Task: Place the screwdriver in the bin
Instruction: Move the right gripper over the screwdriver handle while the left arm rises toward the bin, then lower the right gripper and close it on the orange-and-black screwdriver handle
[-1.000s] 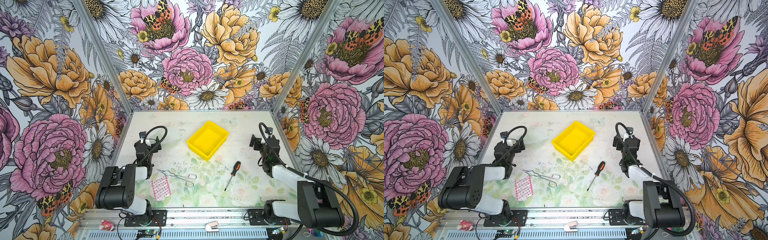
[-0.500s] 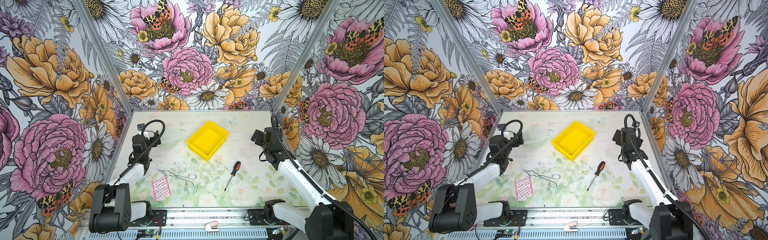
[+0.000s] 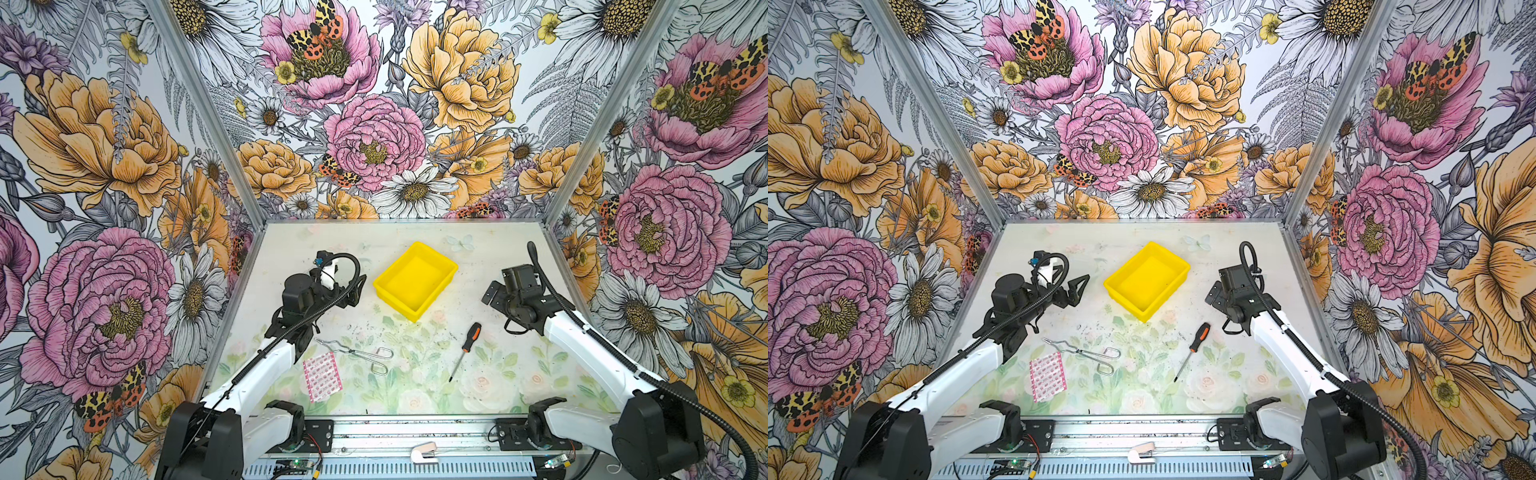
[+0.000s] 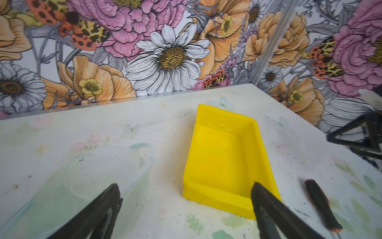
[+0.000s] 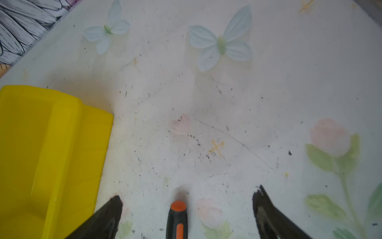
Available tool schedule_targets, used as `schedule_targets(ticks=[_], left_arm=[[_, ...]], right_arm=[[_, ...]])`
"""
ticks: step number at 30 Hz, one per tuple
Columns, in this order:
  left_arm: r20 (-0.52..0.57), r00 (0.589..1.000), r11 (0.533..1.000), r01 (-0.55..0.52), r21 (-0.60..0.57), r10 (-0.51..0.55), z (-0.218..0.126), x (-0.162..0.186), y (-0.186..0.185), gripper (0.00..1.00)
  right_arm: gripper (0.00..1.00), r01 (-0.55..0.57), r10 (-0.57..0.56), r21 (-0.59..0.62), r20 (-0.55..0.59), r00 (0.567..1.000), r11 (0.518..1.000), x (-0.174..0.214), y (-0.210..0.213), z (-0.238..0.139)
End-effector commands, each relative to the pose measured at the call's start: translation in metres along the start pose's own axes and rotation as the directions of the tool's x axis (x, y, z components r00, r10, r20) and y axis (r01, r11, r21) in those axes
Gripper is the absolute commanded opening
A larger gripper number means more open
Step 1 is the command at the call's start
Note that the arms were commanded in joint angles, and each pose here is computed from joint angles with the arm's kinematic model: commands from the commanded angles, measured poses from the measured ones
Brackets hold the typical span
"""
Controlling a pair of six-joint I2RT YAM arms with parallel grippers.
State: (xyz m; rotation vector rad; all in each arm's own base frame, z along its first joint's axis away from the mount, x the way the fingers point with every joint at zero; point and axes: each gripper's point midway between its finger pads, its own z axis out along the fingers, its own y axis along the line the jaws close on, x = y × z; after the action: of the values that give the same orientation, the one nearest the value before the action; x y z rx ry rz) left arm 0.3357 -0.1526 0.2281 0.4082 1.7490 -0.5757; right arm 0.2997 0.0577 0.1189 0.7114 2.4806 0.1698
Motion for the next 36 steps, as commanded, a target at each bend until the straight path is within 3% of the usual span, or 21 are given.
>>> schedule_targets(ticks=[1,8,13,24,36], left_arm=[[-0.006,0.998,0.978,-0.057,0.201,0.060,-0.007,0.005,-0.046,0.99],[-0.010,0.990,0.902,-0.126,0.414,0.143,-0.018,0.020,-0.110,0.99],[-0.038,0.981,0.862,-0.151,0.483,0.193,-0.021,0.035,-0.135,0.99],[-0.051,0.963,0.857,-0.209,0.471,0.264,-0.025,0.047,-0.144,0.99],[-0.056,0.956,0.852,-0.228,0.471,0.287,-0.025,0.051,-0.147,0.99]], right_arm=[[1.00,-0.036,0.035,-0.002,-0.082,0.996,0.999,0.025,0.008,0.006],[0.99,-0.022,0.026,0.026,-0.166,0.986,0.999,0.056,0.014,0.020],[0.99,-0.016,0.026,0.051,-0.206,0.978,0.999,0.071,0.011,0.028],[0.93,0.030,-0.009,0.083,-0.238,0.971,0.996,0.086,0.010,0.041],[0.78,0.052,-0.023,0.112,-0.245,0.969,0.992,0.094,0.006,0.050]])
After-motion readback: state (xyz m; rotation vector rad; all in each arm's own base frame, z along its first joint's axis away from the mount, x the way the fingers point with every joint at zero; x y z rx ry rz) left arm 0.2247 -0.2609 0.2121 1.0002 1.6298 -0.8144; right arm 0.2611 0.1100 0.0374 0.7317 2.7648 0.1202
